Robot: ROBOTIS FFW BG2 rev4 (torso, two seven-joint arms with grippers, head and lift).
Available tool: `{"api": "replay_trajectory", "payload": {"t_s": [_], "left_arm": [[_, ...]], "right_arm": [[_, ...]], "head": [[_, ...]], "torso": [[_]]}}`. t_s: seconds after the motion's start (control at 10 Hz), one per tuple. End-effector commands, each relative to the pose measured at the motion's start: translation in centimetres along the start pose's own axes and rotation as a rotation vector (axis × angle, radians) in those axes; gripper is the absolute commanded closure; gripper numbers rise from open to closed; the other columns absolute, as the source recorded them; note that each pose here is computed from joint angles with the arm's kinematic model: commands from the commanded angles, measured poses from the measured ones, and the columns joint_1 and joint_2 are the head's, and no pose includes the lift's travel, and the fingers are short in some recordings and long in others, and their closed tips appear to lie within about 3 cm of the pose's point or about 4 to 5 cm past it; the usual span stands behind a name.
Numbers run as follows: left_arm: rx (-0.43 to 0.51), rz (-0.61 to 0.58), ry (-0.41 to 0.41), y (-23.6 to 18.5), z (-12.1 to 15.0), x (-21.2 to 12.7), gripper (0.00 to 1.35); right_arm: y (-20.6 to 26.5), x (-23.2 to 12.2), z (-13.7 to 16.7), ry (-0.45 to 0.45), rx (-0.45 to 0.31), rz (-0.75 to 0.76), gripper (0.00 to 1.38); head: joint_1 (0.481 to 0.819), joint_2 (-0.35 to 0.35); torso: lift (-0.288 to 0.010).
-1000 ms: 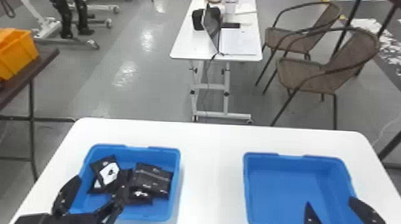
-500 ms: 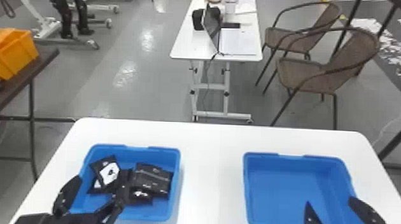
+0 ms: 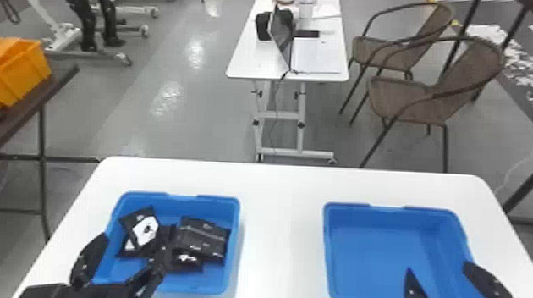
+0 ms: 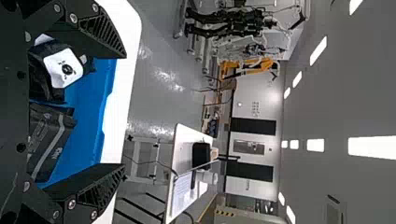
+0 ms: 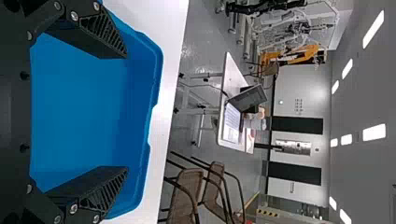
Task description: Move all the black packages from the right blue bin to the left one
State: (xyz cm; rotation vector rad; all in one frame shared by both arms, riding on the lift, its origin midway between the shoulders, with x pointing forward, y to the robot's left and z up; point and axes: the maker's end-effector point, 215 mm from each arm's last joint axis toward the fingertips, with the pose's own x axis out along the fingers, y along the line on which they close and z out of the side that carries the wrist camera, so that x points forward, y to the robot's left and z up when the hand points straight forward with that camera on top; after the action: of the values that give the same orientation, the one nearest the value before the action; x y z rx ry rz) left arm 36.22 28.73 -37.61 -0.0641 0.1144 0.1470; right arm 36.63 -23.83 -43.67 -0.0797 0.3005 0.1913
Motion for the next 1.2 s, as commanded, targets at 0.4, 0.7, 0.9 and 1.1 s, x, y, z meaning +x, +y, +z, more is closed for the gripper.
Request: {"api": "replay_trajectory", "payload": {"t_s": [0.4, 0.7, 0.9, 1.1], "left_arm": [[0.002, 0.001, -0.002, 0.07, 0.08, 0.01, 0.21], [0.001, -0.003, -0.004, 0.01, 0.04, 0.09, 0.21], [0.000, -0.004, -0.007, -0.02, 0.11, 0.13, 0.21], [-0.004, -0.005, -0.005, 0.06, -0.02, 0.22, 0.20]], "right_arm": [[0.01, 0.00, -0.04, 0.001, 0.003, 0.000, 0.17], [0.01, 0.00, -0.12, 0.002, 0.004, 0.000, 0.17], [0.12, 0.06, -0.11, 0.002, 0.006, 0.003, 0.17], [0.06, 0.09, -0.05, 0.000, 0.005, 0.003, 0.17]], "head": [[0.695, 0.079], [0.695, 0.078], [0.695, 0.078], [0.695, 0.078]], "torso": [[-0.040], [-0.040], [-0.040], [-0.040]]}}
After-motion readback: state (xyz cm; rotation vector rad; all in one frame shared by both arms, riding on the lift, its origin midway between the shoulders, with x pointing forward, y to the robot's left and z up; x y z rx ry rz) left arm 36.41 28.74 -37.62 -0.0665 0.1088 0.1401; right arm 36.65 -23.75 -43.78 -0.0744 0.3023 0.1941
